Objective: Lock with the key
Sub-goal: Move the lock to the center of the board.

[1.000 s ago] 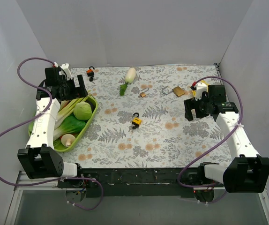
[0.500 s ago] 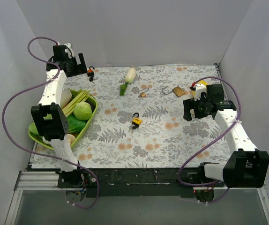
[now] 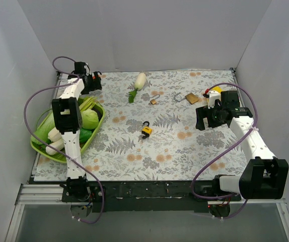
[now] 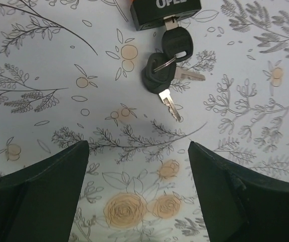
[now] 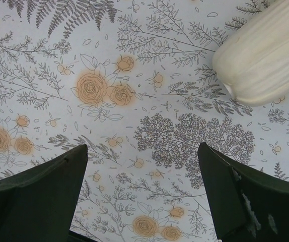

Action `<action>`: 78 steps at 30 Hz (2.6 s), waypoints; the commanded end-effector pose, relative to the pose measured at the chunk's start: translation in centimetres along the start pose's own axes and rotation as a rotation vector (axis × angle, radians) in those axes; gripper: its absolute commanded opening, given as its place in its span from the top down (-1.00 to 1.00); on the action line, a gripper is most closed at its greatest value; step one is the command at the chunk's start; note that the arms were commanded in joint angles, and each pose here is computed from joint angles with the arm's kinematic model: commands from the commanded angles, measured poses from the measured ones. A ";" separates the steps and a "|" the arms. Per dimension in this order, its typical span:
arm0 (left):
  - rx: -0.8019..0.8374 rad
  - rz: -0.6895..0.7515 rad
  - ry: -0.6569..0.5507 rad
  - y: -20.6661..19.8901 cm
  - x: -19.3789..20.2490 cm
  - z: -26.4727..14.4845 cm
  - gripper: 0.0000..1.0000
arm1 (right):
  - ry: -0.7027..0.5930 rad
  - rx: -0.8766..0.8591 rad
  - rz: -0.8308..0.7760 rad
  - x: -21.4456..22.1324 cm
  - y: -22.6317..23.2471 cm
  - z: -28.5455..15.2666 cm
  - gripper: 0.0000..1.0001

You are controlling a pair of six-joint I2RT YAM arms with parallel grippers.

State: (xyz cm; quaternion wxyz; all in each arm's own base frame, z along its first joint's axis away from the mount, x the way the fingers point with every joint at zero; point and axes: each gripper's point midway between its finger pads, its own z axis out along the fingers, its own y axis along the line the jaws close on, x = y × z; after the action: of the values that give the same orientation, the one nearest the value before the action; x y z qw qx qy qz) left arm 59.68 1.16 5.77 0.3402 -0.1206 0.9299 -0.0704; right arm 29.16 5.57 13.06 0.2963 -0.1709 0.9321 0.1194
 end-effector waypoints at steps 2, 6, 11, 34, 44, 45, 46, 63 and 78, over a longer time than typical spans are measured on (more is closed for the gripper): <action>0.014 0.008 -0.130 -0.8 -4.0 1.1 -0.50 | -0.010 -0.025 0.020 -0.8 0.4 -0.1 -0.96; 0.000 0.022 -0.137 -0.7 -4.0 3.1 -0.43 | 0.003 -0.020 0.025 -0.5 0.2 0.2 -0.96; -0.021 0.083 -0.131 -0.6 -3.0 5.6 -0.27 | 0.014 -0.011 0.029 -0.6 -0.1 0.5 -0.96; -0.018 0.269 -0.114 -3.8 -0.8 6.0 0.80 | 0.033 -0.021 0.044 -1.0 -0.2 1.0 -0.96; -0.012 0.243 0.023 -8.0 4.1 -2.9 1.00 | 0.000 -0.030 0.038 -1.1 0.3 0.4 -0.96; -0.021 0.211 0.065 -7.9 5.1 -3.8 1.00 | -0.001 -0.031 0.038 -1.1 0.3 0.4 -0.96; -0.016 0.201 0.093 -8.1 6.0 -4.1 1.00 | -0.005 -0.032 0.035 -1.1 0.3 0.3 -0.96; 0.011 0.333 -0.030 -9.7 0.5 -10.1 -0.96 | -0.022 -0.061 0.038 -1.1 1.0 0.2 -0.96; -0.192 -0.199 -0.074 -7.9 0.4 -5.9 -0.96 | -0.019 -0.056 0.043 -0.7 1.0 0.2 -0.96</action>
State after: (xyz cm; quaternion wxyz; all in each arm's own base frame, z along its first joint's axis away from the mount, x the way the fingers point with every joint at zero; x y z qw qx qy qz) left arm 56.25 -6.94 10.97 0.3397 -0.1656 0.9258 -0.0068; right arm 29.43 6.55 12.88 0.2828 -0.1566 0.9345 0.1494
